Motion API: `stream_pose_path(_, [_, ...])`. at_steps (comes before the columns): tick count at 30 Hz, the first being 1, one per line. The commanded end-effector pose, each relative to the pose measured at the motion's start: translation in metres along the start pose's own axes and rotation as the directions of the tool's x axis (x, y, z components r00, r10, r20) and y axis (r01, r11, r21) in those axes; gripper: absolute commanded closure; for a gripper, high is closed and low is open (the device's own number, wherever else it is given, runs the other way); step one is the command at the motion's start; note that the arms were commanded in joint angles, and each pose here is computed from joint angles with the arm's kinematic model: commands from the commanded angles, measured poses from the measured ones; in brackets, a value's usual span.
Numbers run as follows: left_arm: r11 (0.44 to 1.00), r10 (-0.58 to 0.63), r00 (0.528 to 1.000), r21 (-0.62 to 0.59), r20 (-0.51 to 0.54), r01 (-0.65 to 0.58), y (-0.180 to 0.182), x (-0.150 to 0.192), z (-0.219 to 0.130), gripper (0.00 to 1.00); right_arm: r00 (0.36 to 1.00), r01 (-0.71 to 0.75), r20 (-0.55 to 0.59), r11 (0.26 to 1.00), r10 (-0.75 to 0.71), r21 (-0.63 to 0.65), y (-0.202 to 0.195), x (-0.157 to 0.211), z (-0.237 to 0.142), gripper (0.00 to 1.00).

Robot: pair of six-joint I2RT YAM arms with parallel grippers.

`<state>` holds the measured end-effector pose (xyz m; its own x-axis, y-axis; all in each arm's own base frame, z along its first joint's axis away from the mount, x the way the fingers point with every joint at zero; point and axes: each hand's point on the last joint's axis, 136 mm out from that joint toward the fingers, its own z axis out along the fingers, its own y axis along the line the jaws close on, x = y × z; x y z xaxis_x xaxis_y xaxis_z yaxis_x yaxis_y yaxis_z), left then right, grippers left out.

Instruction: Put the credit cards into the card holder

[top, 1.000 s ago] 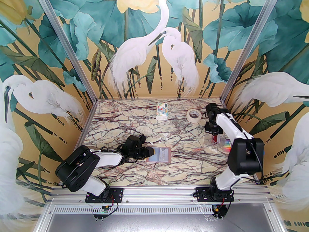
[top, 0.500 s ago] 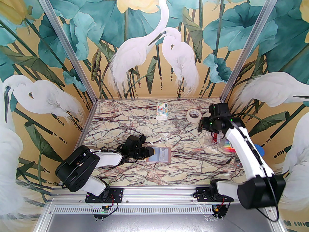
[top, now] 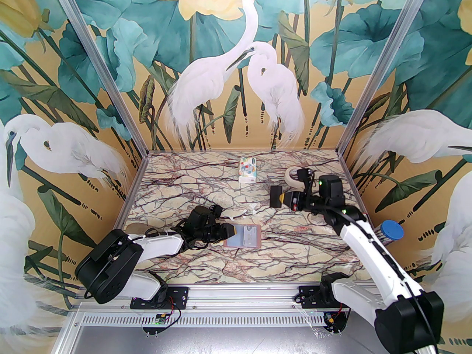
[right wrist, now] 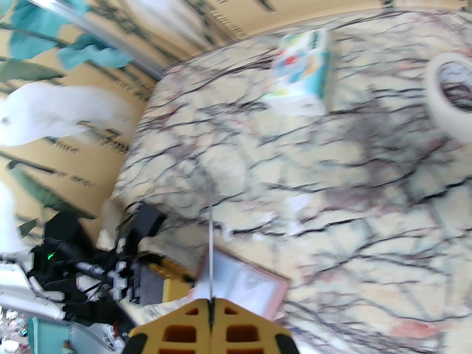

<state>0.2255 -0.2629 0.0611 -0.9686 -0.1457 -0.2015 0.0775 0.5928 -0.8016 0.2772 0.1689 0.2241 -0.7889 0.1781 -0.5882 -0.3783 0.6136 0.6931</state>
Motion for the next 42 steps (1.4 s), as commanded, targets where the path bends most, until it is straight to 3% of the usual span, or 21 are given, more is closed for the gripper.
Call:
stream_pose_path(1, [1.0,0.029,0.999,-0.003,0.015,-0.029,-0.003,-0.003,-0.006,0.54,0.999,0.036,0.023,0.986,-0.033,-0.162,0.03,0.003,0.001,1.0])
stream_pose_path(7, [0.998,0.053,0.998,0.018,0.033,-0.053,-0.012,-0.004,-0.014,0.54,0.999,0.036,0.008,0.966,-0.035,-0.258,0.044,0.026,0.008,1.0])
stream_pose_path(12, [0.998,0.065,0.997,0.018,0.048,-0.065,-0.016,-0.004,-0.021,0.54,1.0,-0.022,-0.02,0.97,0.017,-0.243,0.031,0.047,0.021,1.0])
stream_pose_path(24, [1.0,0.02,0.999,-0.024,0.033,-0.02,0.0,-0.003,-0.012,0.55,0.948,-0.267,-0.189,0.963,0.255,-0.042,-0.024,0.111,0.084,1.0])
stream_pose_path(30, [0.999,0.003,1.0,-0.039,0.019,-0.003,0.011,-0.001,-0.003,0.56,0.926,-0.298,-0.243,0.954,0.29,0.004,-0.03,0.134,0.111,1.0])
stream_pose_path(42, [0.996,-0.024,1.0,-0.082,0.013,0.025,0.025,0.0,0.003,0.59,0.916,-0.301,-0.256,0.951,0.31,0.075,-0.041,0.145,0.125,1.0])
